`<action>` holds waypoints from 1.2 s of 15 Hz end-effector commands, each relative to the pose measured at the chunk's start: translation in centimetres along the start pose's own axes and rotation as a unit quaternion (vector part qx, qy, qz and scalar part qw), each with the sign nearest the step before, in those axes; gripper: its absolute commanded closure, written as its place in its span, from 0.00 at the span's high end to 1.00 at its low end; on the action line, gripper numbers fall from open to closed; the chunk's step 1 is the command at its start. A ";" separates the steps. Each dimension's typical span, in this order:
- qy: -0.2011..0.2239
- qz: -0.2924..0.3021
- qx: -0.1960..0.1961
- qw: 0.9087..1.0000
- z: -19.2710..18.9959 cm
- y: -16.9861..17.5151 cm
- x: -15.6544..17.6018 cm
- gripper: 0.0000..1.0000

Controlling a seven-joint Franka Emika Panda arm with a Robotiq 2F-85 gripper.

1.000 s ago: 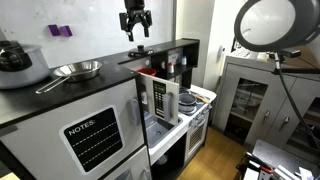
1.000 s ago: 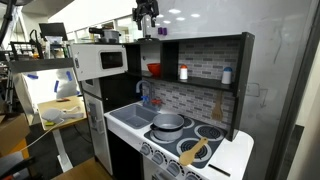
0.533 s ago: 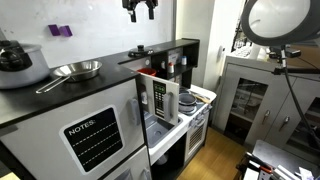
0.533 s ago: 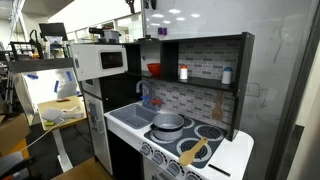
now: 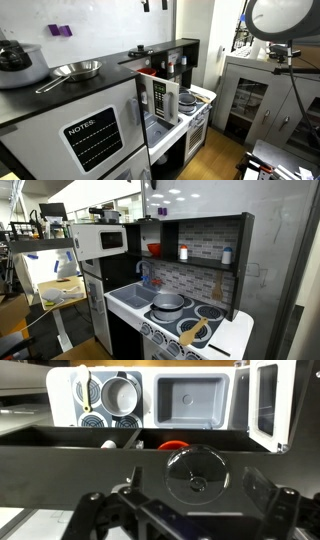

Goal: Remove the black lid from the pot on the stove and put it on top of the cabinet

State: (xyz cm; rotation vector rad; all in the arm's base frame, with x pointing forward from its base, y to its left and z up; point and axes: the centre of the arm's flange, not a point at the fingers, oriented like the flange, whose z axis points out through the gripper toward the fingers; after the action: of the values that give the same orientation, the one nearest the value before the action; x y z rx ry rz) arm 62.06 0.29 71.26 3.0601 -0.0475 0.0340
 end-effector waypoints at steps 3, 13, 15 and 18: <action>-0.078 0.037 0.011 0.996 4.7 2.4 -3.4 1.00; -0.145 0.076 0.063 0.984 10.6 3.8 -4.2 1.00; -0.148 0.078 0.071 0.983 11.0 3.8 -4.4 1.00; -0.132 0.078 0.070 0.986 11.1 4.0 -4.9 1.00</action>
State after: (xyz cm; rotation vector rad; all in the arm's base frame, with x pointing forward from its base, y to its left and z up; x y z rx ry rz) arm 62.57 -4.71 64.09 3.1375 -0.2978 -0.4410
